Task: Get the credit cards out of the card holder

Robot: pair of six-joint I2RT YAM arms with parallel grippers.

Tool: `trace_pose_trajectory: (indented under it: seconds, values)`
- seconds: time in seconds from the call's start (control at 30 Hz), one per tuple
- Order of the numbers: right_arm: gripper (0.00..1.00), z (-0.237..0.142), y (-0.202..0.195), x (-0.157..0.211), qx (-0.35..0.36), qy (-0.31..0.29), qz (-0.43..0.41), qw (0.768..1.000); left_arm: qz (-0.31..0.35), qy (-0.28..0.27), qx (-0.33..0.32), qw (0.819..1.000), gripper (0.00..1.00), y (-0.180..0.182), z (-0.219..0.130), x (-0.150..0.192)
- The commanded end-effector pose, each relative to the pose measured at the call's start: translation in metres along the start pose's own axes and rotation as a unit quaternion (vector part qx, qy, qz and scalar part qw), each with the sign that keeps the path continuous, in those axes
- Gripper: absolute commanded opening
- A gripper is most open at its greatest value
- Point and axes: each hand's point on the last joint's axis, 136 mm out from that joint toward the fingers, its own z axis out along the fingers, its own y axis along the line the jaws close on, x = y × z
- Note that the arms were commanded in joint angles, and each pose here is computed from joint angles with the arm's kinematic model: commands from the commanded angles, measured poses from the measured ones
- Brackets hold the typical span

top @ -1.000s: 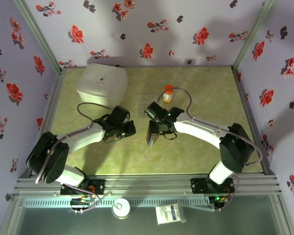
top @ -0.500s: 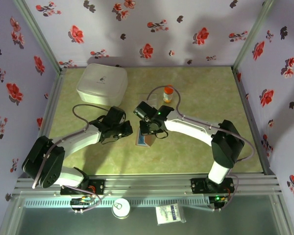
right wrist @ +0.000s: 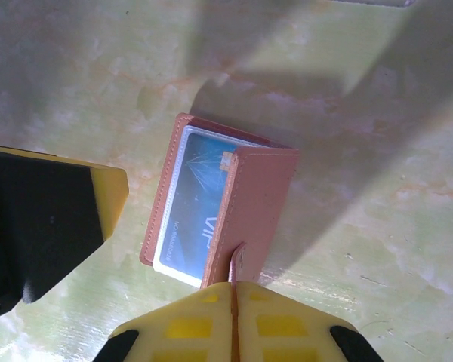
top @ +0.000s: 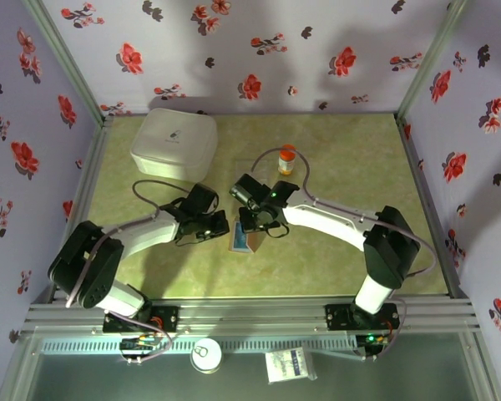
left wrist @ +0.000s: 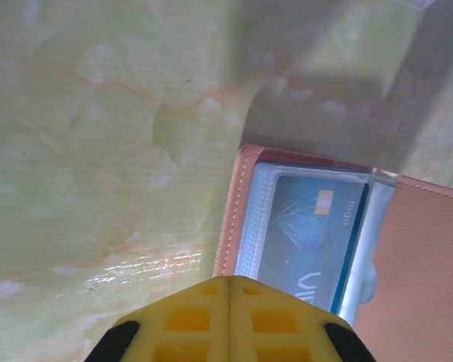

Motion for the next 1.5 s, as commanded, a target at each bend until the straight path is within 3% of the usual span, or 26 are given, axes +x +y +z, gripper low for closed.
trace_pose_trajectory:
  seconds: [0.0, 0.9, 1.47]
  values:
    - [0.08, -0.005, -0.019, 0.003, 0.027, -0.005, -0.003, 1.000, 0.006, 0.018, 0.000, 1.000, 0.00, -0.002, 0.007, 0.007]
    - [0.07, 0.001, -0.059, 0.017, 0.054, 0.004, 0.023, 0.998, 0.013, 0.056, 0.006, 0.998, 0.00, -0.010, 0.028, 0.018]
    - [0.08, 0.018, -0.110, 0.027, 0.094, -0.002, 0.061, 0.994, 0.001, 0.081, -0.062, 0.995, 0.00, 0.022, 0.028, 0.034]
